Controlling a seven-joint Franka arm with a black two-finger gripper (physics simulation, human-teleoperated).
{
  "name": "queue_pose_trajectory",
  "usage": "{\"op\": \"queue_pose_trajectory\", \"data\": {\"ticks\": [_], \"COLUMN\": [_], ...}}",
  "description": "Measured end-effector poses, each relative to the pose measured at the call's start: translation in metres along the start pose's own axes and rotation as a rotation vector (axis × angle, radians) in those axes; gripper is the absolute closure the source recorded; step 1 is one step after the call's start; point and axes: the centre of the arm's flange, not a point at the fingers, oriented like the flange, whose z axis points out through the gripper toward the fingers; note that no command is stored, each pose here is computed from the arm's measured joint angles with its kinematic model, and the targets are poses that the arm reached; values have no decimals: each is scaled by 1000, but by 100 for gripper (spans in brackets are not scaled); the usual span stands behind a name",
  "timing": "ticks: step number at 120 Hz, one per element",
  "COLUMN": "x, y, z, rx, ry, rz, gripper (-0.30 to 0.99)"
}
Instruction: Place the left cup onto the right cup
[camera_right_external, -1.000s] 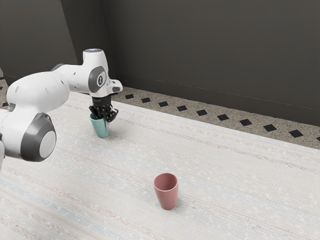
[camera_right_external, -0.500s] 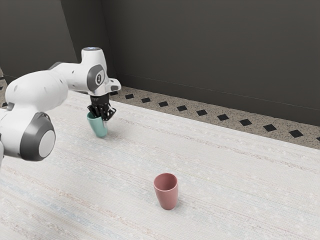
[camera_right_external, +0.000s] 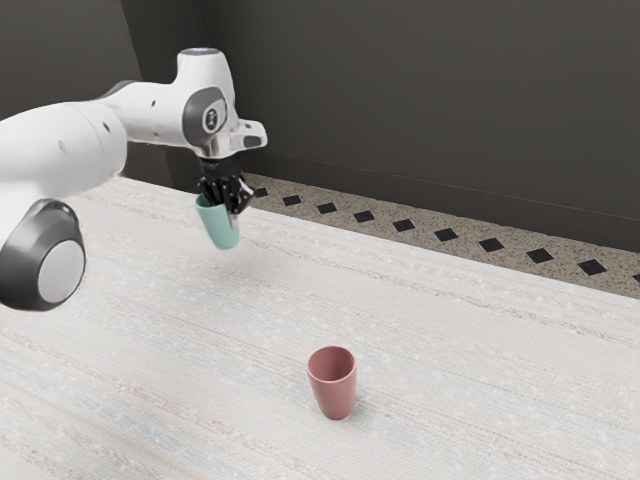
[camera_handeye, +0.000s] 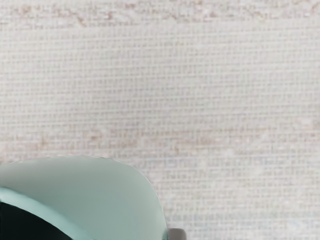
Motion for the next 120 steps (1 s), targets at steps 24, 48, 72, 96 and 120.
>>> {"op": "queue_pose_trajectory", "data": {"ticks": [24,48,72,96,120], "x": [-25,-46,-62,-83,-102], "y": [61,130,179,223,258], "z": [-33,-51,-45,-35,-35], "rx": [-13,-10,-1,10,24], "ry": [6,8,-16,-42,-45], "rz": [78,164,212,256,285], "gripper": [79,79,79,78,78]}}
